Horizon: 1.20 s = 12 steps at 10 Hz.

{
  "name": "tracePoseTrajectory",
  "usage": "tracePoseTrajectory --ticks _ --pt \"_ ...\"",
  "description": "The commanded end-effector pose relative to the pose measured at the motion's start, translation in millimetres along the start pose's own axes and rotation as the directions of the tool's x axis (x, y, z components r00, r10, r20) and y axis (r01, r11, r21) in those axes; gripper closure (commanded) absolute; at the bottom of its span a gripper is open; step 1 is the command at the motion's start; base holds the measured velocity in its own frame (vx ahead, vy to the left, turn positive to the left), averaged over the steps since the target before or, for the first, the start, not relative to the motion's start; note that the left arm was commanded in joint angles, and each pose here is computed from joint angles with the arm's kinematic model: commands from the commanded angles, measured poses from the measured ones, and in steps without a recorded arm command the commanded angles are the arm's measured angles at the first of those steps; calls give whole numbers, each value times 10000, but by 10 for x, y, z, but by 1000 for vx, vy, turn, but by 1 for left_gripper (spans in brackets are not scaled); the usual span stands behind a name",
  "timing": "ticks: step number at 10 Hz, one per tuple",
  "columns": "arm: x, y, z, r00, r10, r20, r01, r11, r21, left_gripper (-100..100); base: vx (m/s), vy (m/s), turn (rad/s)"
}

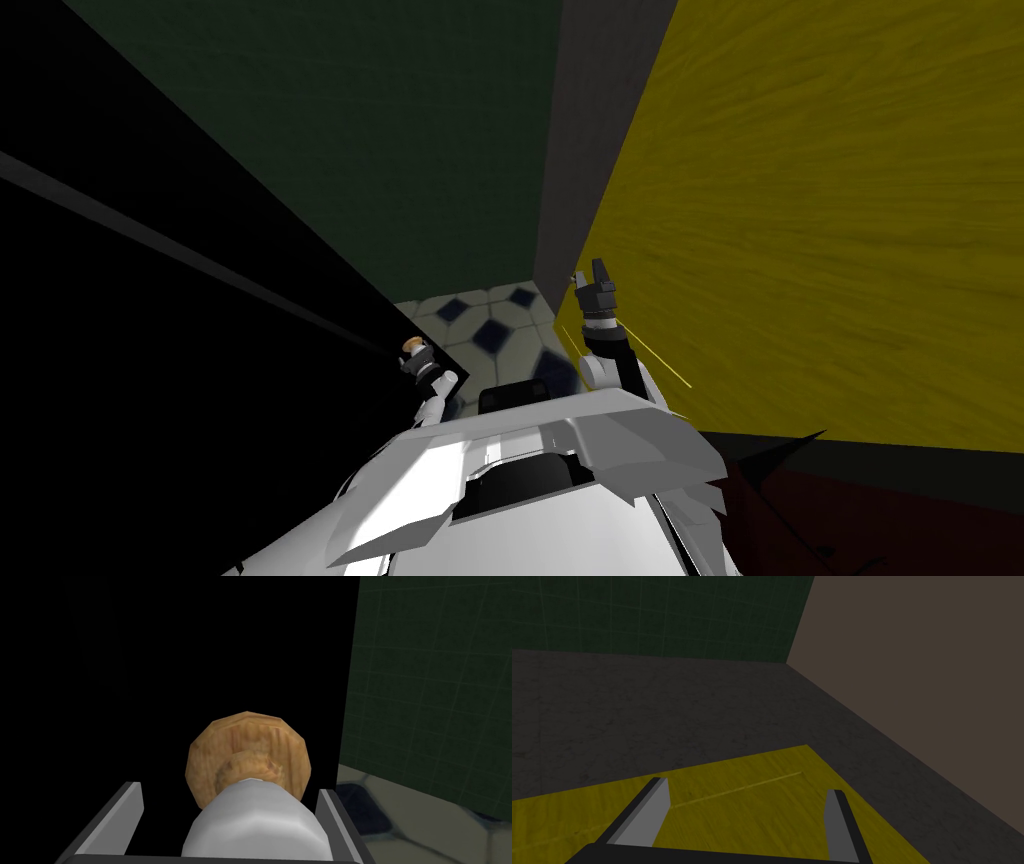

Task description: Push the door open

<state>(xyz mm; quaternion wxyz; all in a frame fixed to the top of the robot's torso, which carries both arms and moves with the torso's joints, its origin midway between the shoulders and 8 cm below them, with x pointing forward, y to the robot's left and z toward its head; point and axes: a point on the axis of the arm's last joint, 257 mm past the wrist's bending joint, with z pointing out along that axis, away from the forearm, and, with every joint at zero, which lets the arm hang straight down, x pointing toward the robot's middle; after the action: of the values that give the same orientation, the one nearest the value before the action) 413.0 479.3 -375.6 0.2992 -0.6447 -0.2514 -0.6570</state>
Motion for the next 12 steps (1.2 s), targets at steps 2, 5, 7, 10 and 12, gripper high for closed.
tracePoseTrajectory --ticks 2,5,7,10,12 --pt "54 -212 63 9997 -16 -228 28 9985 543 100 105 47 16" --pt "54 -212 63 9997 -16 -228 28 9985 543 100 29 11 -10" --pt "34 -251 50 9998 -70 -168 83 9970 773 100 29 3 6" --pt "-3 -290 17 9998 -164 -59 170 9940 1077 100 114 47 6" --pt "-17 -300 3 9998 -197 -20 198 9929 1172 100 71 35 10"
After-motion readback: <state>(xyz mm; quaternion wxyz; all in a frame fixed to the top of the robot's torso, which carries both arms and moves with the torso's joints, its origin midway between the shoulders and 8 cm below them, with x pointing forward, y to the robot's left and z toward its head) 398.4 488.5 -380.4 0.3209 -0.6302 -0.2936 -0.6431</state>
